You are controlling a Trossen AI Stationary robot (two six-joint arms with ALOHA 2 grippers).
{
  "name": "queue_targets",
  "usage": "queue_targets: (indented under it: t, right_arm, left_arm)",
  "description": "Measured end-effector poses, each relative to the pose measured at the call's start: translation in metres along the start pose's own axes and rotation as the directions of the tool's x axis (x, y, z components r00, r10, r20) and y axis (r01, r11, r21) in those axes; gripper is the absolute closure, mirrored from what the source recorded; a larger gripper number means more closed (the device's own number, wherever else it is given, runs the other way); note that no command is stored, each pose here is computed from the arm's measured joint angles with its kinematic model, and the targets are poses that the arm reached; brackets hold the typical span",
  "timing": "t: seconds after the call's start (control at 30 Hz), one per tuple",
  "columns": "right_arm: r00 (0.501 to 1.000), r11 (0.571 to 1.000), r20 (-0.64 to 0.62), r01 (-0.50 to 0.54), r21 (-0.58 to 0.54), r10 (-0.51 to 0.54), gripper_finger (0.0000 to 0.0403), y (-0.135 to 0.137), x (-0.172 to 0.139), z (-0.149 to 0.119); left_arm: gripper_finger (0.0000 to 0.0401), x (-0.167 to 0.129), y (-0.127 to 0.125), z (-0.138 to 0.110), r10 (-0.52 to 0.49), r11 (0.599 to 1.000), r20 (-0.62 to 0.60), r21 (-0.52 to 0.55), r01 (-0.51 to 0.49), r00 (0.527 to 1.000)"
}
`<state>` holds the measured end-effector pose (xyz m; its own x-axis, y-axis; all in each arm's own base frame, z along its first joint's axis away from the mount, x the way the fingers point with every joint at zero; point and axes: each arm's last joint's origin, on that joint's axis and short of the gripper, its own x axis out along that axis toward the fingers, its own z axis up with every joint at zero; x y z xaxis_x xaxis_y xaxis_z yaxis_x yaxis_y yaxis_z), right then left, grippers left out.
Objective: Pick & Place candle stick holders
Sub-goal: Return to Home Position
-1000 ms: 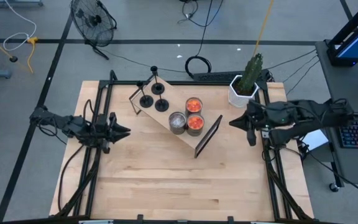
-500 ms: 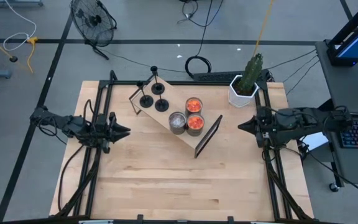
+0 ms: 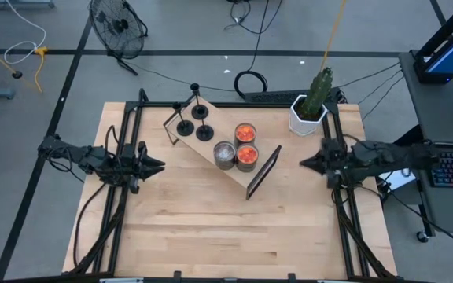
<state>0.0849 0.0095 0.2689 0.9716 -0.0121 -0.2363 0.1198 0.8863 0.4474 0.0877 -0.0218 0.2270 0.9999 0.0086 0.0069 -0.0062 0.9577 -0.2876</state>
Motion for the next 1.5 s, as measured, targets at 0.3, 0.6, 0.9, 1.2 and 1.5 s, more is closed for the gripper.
queue_targets:
  t: [0.3,0.6,0.9,1.2,1.5]
  right_arm:
    - [0.935,0.935,0.014,-0.353,-0.008,0.354,0.0403,-0.009,0.03,-0.044]
    - [0.92,0.93,0.139,-0.366,-0.024,0.365,0.0403,-0.019,0.018,-0.048]
    - [0.913,0.93,0.179,-0.359,-0.08,0.368,0.0403,-0.022,0.01,-0.047]
    - [0.883,0.909,0.218,-0.407,-0.083,0.415,0.0403,-0.029,0.024,-0.066]
    - [0.878,0.902,0.216,-0.43,-0.033,0.426,0.0403,-0.032,0.028,-0.073]
  left_arm:
    - [0.0313,0.0,0.0,0.0,0.017,1.0,0.006,0.007,-0.017,1.0]
    - [0.0313,0.0,0.001,0.0,0.033,0.999,0.008,0.015,-0.033,0.999]
    - [0.0313,0.0,0.003,-0.002,0.068,0.997,-0.009,0.031,-0.067,0.998]
    - [0.0313,0.0,0.002,0.002,0.073,0.996,0.032,0.045,-0.074,0.997]
    - [0.0313,0.01,0.009,-0.032,0.068,0.997,0.096,0.03,-0.071,0.993]
